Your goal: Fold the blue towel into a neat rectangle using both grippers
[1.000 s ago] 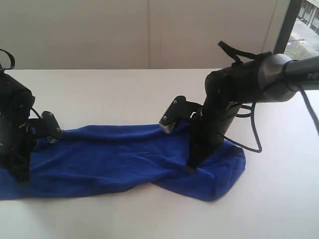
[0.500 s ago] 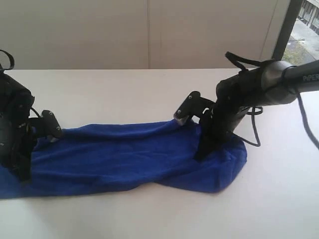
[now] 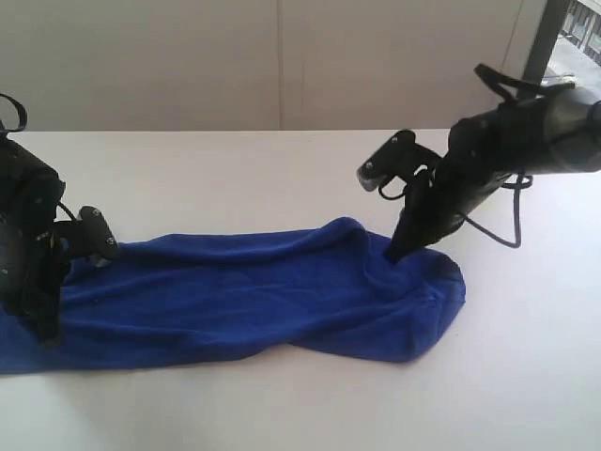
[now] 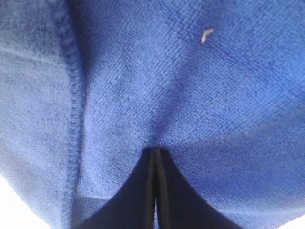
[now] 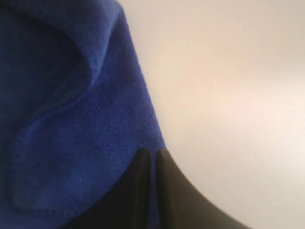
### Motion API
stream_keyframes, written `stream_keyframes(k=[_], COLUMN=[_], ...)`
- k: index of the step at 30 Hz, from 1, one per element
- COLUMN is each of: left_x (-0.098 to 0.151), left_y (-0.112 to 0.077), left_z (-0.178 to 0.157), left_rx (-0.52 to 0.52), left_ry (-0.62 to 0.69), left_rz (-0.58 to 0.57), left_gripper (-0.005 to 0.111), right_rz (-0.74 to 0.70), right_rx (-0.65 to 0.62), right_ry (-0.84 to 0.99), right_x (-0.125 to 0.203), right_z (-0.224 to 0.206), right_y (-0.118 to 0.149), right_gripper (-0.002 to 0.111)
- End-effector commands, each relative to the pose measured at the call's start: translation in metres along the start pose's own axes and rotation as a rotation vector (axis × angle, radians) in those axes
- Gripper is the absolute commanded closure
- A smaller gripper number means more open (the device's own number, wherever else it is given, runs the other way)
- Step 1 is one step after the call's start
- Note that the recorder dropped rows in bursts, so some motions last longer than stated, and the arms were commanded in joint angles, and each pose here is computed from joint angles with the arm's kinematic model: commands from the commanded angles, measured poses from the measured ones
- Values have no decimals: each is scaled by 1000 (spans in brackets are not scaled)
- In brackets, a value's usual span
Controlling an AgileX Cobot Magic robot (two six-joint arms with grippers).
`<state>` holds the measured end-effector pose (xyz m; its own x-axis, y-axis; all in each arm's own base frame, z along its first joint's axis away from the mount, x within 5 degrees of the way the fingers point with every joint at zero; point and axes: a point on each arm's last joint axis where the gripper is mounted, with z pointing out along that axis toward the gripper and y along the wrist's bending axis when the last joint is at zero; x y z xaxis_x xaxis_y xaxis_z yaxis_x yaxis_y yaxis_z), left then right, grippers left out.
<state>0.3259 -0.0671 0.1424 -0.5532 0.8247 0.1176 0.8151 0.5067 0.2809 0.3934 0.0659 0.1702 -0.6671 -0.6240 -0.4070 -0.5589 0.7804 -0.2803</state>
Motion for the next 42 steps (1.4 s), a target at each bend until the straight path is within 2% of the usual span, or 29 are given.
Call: stream_keyframes(k=[1,4,5,11,21,27,40,42], left_x=[1,1,1,0,0,-1,-1,-1], left_y=[-1,-1,-1,-2,-2,-2,-2,-2], left_z=[2,2,2,2,2,2,2,2], left_rx=[4,3,4,12,13,11,10,10], left_ry=[2,-2,-3,-13,-15,-19,-22,-22], left_rz=[-10,-10,-12,-23,-25,-25,-25,-25], left_gripper=[107,107,107,107,107,107,107,107], right_rz=[-43,-83,-94,-129,-86,-81,-101,-134], right_rx=[-78,-131,-139,-167,-146,-163,-153,-135], right_ry=[-45,-25,-21,2,46,82,86,86], right_x=[-12,-15,-16,-17,-12,-7,-7,-7], right_z=[-22,-19,-16,2,13,23,23,21], right_y=[12,29,34,51,51,54,53,51], right_gripper=[81,57,54,59,60,69,107,108])
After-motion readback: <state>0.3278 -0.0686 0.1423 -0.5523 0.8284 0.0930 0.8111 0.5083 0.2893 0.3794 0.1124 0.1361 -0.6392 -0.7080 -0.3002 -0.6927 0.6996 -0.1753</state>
